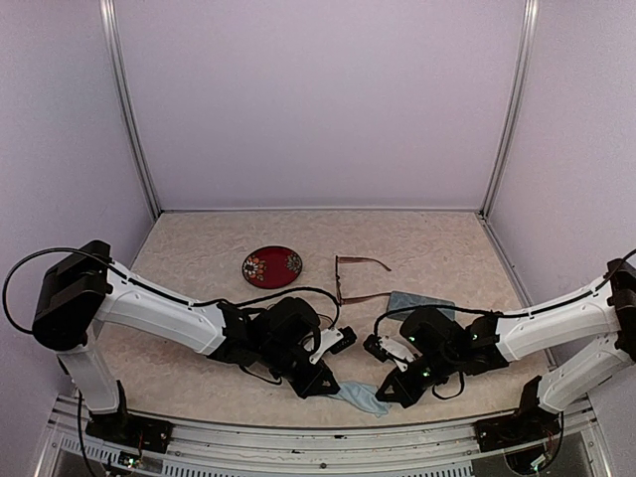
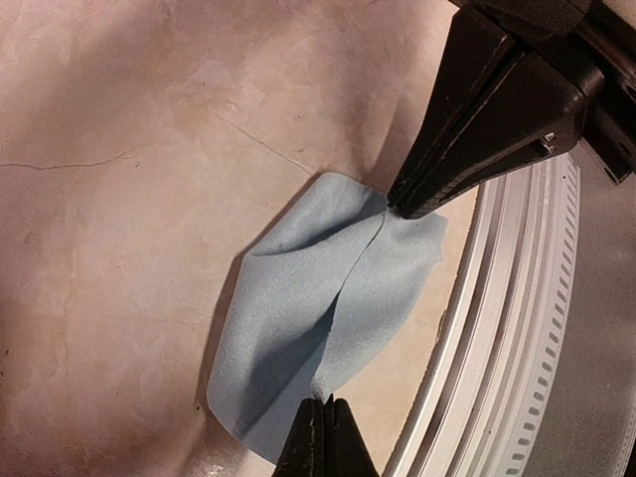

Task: Organize the sunglasses
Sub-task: Place the glasses cleaning cloth at the center of the board.

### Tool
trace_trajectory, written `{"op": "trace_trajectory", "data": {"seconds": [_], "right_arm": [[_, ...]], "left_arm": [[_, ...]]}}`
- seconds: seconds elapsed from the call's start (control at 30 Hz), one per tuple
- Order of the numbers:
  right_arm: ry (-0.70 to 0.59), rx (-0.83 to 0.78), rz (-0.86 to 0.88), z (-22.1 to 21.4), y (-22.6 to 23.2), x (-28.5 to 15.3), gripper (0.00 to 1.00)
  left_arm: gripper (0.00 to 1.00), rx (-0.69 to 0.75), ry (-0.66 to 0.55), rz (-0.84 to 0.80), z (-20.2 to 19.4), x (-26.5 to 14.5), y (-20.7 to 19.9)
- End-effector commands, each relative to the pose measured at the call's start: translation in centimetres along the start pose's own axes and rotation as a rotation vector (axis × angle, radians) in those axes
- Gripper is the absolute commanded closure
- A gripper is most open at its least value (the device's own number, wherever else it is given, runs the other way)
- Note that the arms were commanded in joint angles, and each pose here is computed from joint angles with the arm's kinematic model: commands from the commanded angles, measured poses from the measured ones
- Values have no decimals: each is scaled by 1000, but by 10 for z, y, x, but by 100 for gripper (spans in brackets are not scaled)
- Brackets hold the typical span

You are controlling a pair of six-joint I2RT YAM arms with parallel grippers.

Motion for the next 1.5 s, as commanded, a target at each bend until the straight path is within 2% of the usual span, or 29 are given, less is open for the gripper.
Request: {"op": "trace_trajectory", "data": {"seconds": [0.0, 0.5, 0.83, 1.03, 1.27, 1.47], "right_arm": [[-23, 3, -4, 5, -1, -3, 100], [-50, 3, -22, 14, -1, -15, 100], [-128, -39, -10, 32, 2, -30, 100], [-74, -22, -20, 23, -7, -24, 100], [-77, 12, -38, 22, -15, -15, 84], [-92, 35, -52, 22, -21, -15, 82]], "left_arm": [[100, 4, -14, -22, 5, 2, -6], [100, 6, -17, -24, 6, 2, -6], [100, 0, -67, -42, 19, -8, -11], [100, -5, -61, -46, 19, -6, -9], [100, 30, -57, -63, 14, -13, -14], [100, 109, -73, -68, 14, -39, -31]]}}
Point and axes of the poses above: each gripper's point midway between its finger pads, its own x axis out along the fingers, its own y axis along the line the jaws close on, z = x × y, the point moved 2 cm from there along -x, back along the fingers, and after that the axes turned 5 degrees about -x, right-handed, at the moved point
